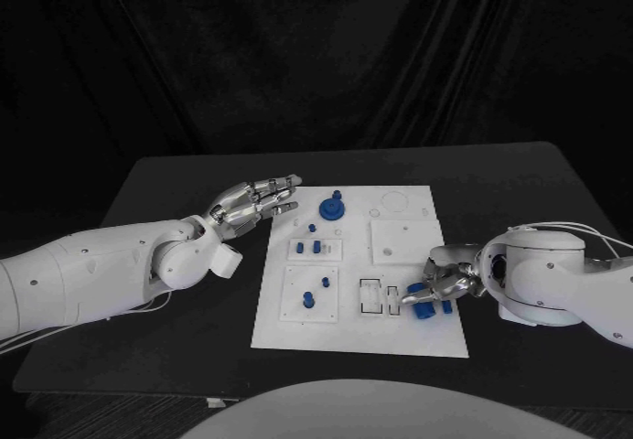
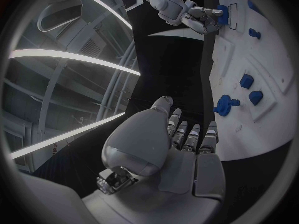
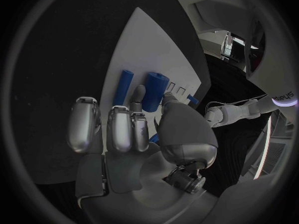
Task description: Assemble the parts on the task board
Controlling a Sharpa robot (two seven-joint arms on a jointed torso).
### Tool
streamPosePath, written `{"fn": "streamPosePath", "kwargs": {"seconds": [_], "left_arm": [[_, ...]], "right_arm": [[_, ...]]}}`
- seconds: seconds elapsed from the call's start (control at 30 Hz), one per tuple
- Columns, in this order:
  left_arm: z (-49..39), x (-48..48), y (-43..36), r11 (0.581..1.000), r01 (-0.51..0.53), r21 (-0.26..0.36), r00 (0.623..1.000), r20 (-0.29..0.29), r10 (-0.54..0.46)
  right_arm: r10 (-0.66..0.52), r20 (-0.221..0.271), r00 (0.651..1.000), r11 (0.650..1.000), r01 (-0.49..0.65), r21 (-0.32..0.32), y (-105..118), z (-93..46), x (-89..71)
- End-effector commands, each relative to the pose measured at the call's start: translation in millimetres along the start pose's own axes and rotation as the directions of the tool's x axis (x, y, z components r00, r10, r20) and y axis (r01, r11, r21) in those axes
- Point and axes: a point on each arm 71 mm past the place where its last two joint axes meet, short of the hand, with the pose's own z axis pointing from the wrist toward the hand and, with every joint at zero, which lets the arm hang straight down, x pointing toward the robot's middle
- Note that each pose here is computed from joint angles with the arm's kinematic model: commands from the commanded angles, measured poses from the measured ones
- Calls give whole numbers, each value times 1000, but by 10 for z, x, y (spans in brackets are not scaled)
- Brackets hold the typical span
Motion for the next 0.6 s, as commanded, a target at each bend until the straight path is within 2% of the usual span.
{"fn": "streamPosePath", "kwargs": {"seconds": [0.03, 0.43, 0.6], "left_arm": [[3, 19, 5, 1000, 13, 5, 1000, -13, -13], [9, 28, 17, 1000, 16, -3, 1000, -19, -16], [8, 28, 19, 1000, 17, -4, 1000, -19, -17]], "right_arm": [[-23, -25, 999, 999, 24, 34, -8, 21, 44], [3, 11, 1000, 1000, -3, -9, 71, 53, 36], [47, 7, 999, 998, -46, -32, 85, 52, 40]]}}
